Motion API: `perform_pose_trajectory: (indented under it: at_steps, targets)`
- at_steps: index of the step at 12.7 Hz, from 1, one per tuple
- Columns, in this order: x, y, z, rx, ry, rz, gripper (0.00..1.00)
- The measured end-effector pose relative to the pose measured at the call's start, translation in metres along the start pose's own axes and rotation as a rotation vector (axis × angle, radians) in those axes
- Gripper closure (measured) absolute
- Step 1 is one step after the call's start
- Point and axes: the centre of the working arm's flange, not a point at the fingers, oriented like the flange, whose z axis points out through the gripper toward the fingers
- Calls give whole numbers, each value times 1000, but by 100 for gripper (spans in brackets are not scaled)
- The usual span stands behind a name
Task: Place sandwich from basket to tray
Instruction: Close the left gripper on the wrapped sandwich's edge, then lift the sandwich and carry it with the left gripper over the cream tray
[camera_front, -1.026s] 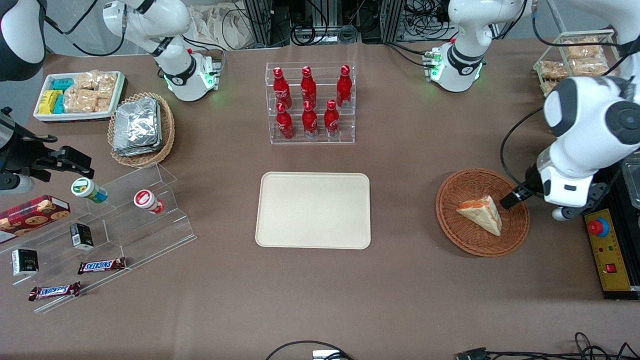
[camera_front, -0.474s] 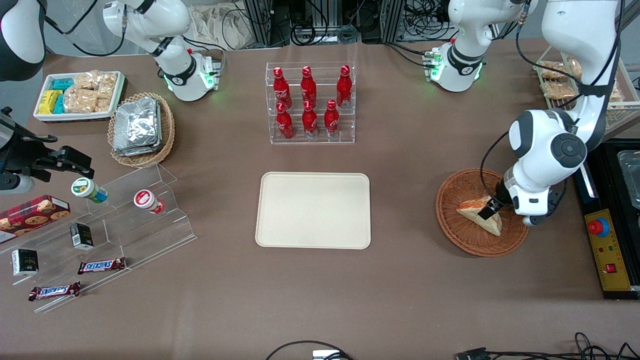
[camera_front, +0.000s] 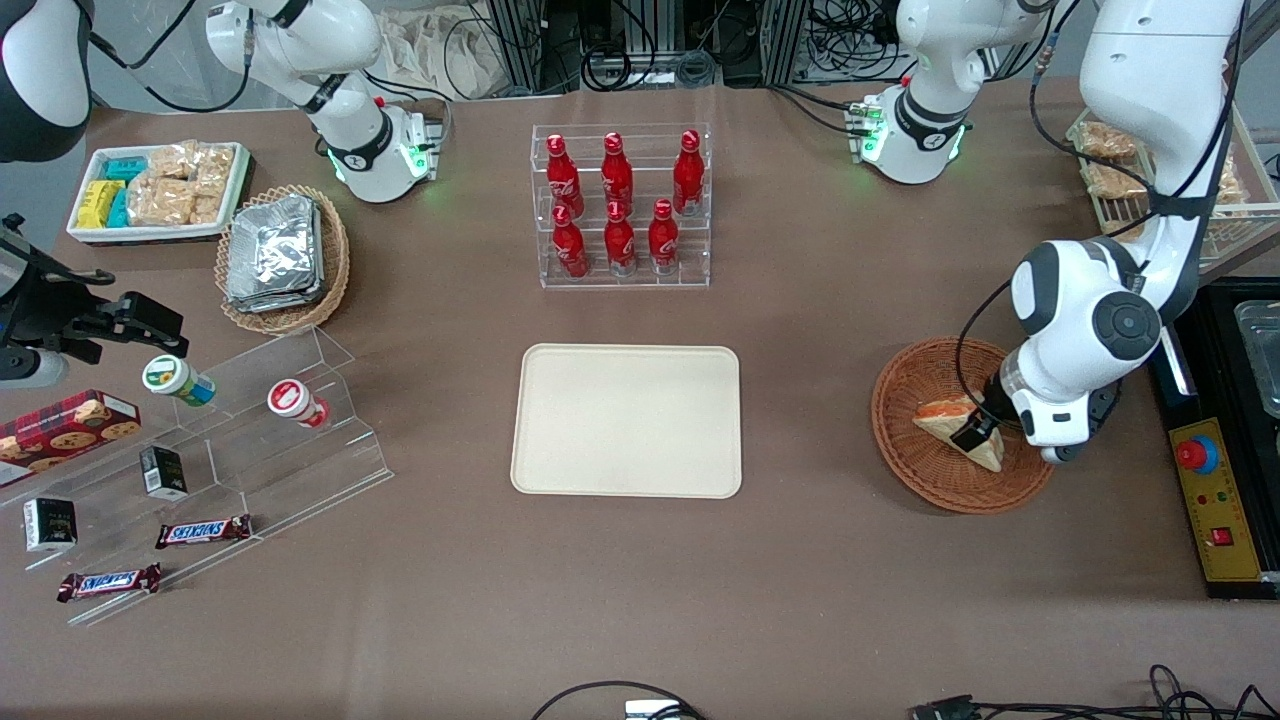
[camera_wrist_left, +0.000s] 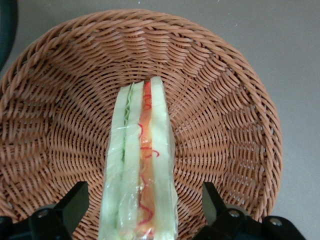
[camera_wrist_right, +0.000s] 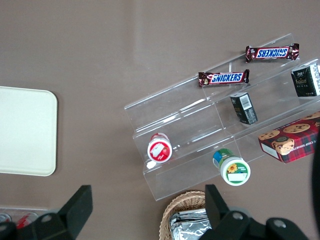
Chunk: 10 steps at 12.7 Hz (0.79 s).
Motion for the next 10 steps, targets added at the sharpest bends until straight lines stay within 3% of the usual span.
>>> perform_pose_trajectory:
  at_steps: [3, 4, 5, 6, 9, 10]
  targets:
    - [-1, 1, 11, 11, -14, 0, 4]
    - [-2, 1, 14, 15, -19, 2, 13]
    - [-3, 2, 17, 18, -23, 3, 13]
    - [-2, 2, 19, 18, -24, 3, 20]
    - [1, 9, 11, 11, -18, 7, 57]
    - [2, 12, 6, 21, -26, 11, 63]
